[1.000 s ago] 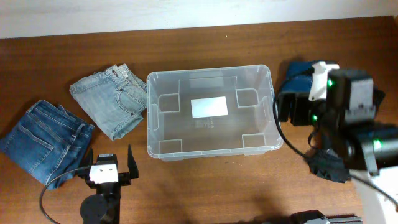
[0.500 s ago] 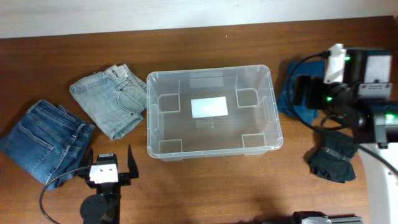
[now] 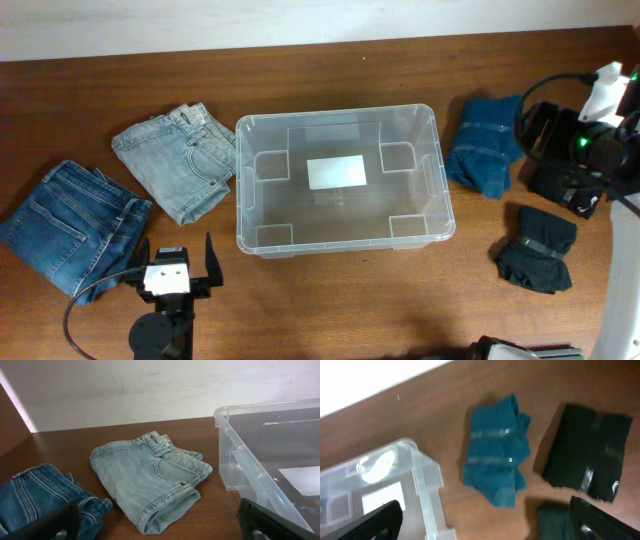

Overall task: Pack container
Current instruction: 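Move the right gripper over the teal bundled garment and lower, then close the right gripper on the teal garment and lift it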

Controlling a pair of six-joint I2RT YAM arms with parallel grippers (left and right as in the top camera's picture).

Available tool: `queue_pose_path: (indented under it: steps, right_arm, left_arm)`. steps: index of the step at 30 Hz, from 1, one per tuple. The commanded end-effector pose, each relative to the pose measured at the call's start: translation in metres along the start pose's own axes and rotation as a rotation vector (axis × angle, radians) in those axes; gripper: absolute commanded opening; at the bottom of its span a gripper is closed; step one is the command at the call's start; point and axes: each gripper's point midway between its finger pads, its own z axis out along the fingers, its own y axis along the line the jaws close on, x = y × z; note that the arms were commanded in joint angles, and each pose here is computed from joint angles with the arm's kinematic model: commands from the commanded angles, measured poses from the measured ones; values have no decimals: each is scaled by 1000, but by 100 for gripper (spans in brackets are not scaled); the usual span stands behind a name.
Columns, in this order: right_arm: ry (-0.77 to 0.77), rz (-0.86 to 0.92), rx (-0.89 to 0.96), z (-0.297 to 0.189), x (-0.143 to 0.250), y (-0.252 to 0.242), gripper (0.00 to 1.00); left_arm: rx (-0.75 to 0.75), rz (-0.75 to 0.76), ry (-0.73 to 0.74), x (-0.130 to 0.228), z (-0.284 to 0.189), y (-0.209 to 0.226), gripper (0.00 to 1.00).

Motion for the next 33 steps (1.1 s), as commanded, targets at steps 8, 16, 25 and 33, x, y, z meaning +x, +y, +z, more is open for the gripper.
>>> queue_pose_path:
  steps: [8, 16, 25, 33]
  right_arm:
    - [104, 88, -11, 75, -3, -14, 99]
    - [128, 68, -57, 135, -6, -20, 99]
    - [134, 40, -40, 181, -4, -41, 98]
    - [225, 80, -29, 216, 23, -59, 93]
  left_arm:
    - [5, 11, -1, 3, 0, -1, 99]
    - [5, 11, -1, 3, 0, -1, 99]
    - [5, 11, -1, 3, 0, -1, 100]
    - [5, 11, -1, 3, 0, -1, 100]
